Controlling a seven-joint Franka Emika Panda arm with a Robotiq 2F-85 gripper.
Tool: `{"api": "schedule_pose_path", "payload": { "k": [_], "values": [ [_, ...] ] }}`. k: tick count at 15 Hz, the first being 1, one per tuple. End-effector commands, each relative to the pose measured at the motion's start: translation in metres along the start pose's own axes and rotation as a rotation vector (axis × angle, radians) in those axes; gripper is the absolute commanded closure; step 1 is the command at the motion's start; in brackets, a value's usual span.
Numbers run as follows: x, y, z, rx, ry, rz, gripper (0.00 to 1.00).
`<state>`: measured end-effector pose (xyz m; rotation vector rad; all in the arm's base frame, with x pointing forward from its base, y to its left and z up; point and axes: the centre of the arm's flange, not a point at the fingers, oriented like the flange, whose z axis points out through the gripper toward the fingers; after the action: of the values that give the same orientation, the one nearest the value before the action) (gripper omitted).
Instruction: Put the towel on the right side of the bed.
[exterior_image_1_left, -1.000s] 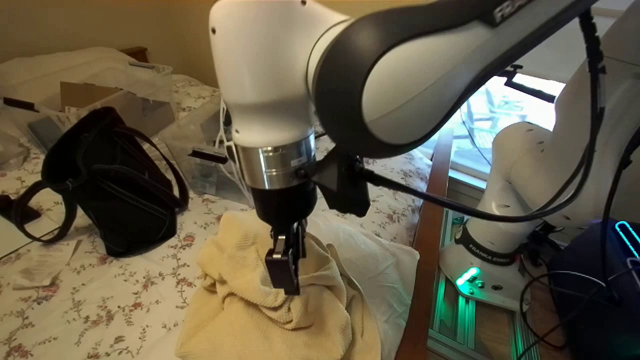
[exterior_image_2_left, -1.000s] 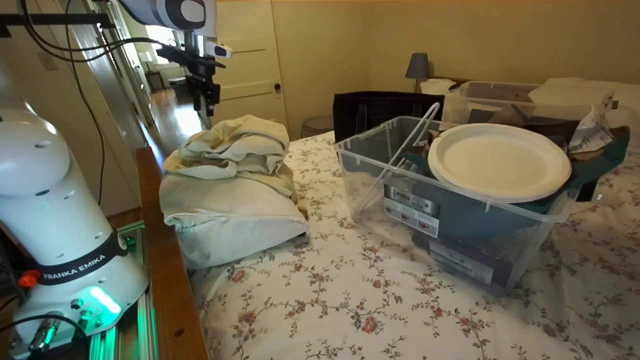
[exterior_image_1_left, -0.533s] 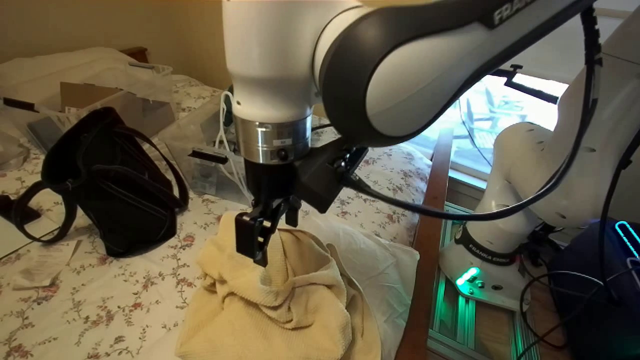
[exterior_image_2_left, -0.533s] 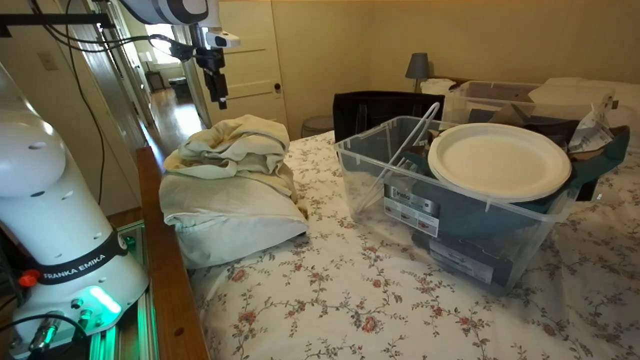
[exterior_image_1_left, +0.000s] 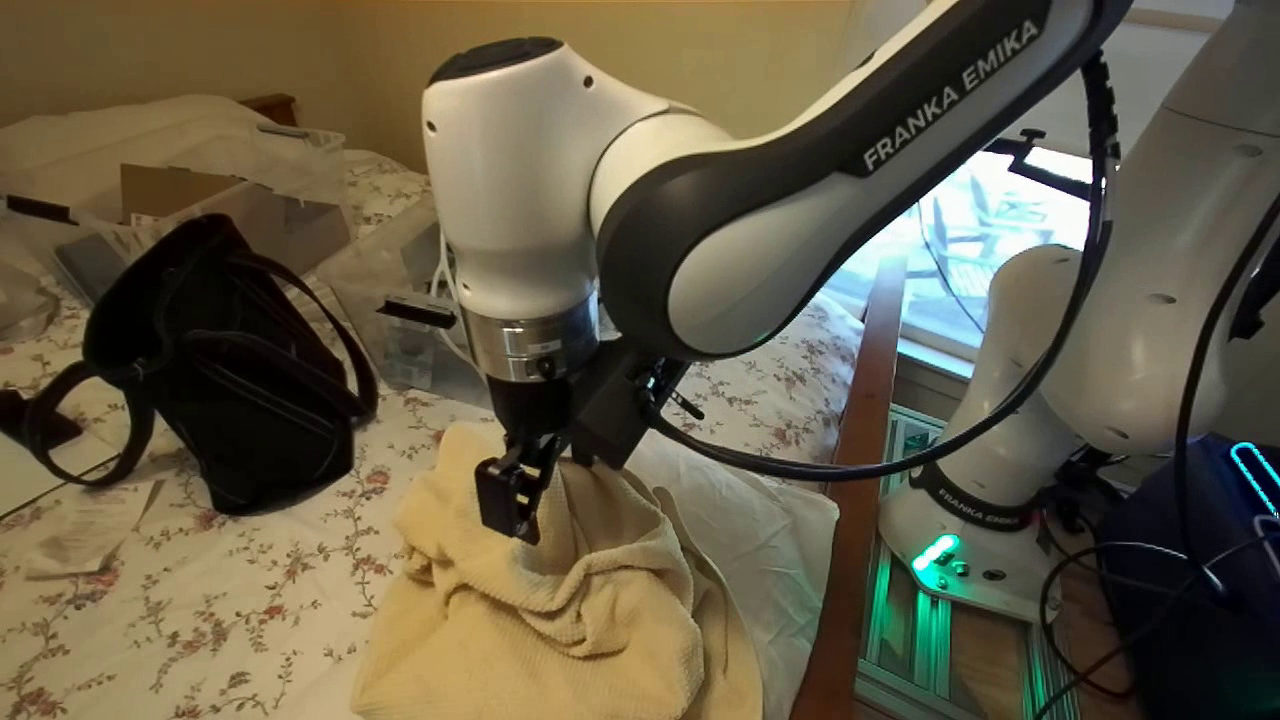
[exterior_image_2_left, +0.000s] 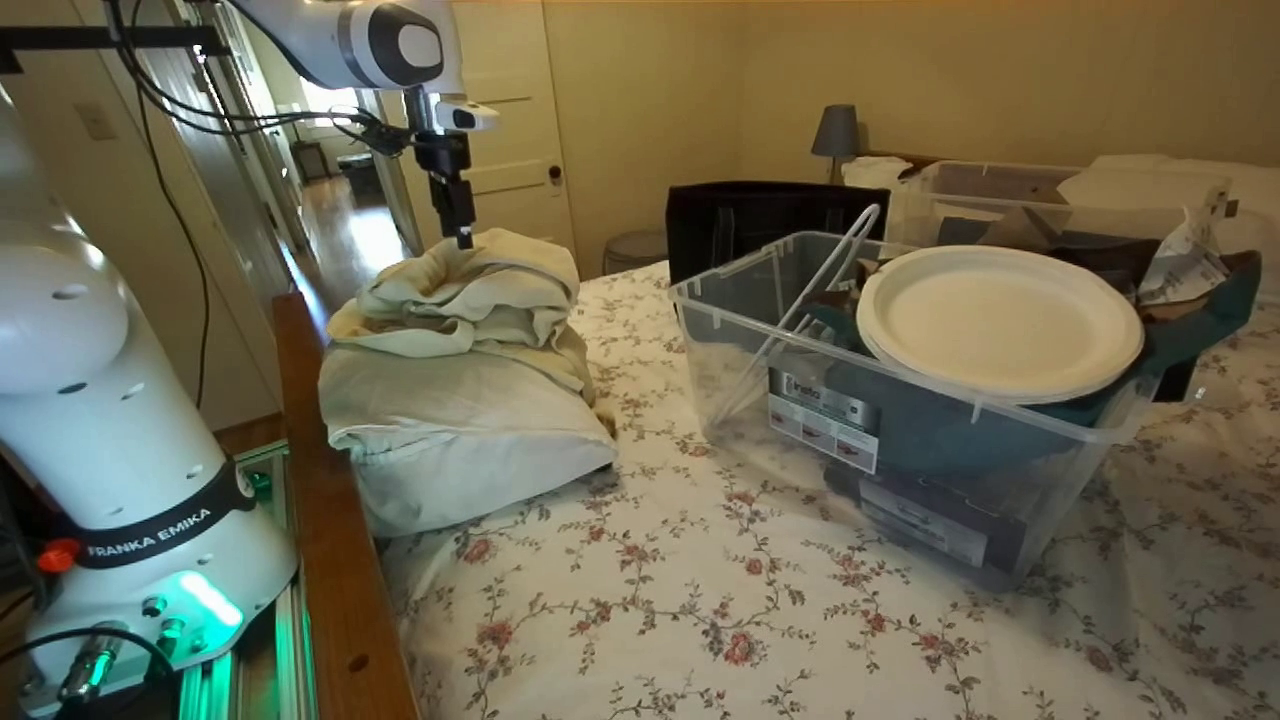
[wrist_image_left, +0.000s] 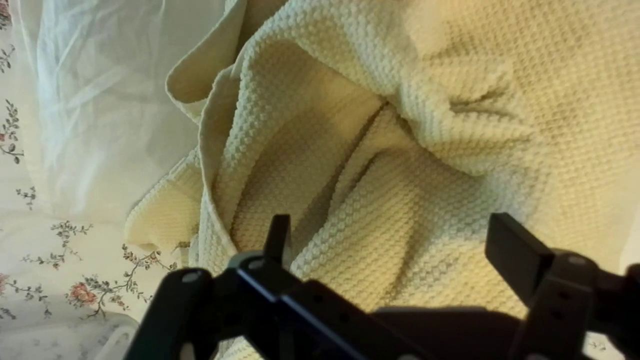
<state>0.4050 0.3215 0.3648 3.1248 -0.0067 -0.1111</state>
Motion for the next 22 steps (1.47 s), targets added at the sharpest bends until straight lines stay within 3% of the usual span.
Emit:
{"api": "schedule_pose_path", "payload": {
  "k": [1,4,5,11,17,18,19,22],
  "values": [
    [0.014,0.006,0.002,0.001,0.067,0.094,0.0],
    [0.046,0.003,0.015,0.021,0.184,0.188,0.0],
    [0.054,0.002,0.025,0.042,0.187,0.199,0.0],
    [0.052,-0.005,0.106,-0.009,-0.006,0.227,0.0],
    [0.049,-0.027,0.161,0.101,-0.138,0.164,0.0],
    [0.05,-0.029,0.169,0.116,-0.161,0.156,0.25],
    [0.05,-0.029,0.175,0.12,-0.183,0.149,0.26],
    [0.051,-0.028,0.182,0.145,-0.208,0.139,0.45]
  ]
}}
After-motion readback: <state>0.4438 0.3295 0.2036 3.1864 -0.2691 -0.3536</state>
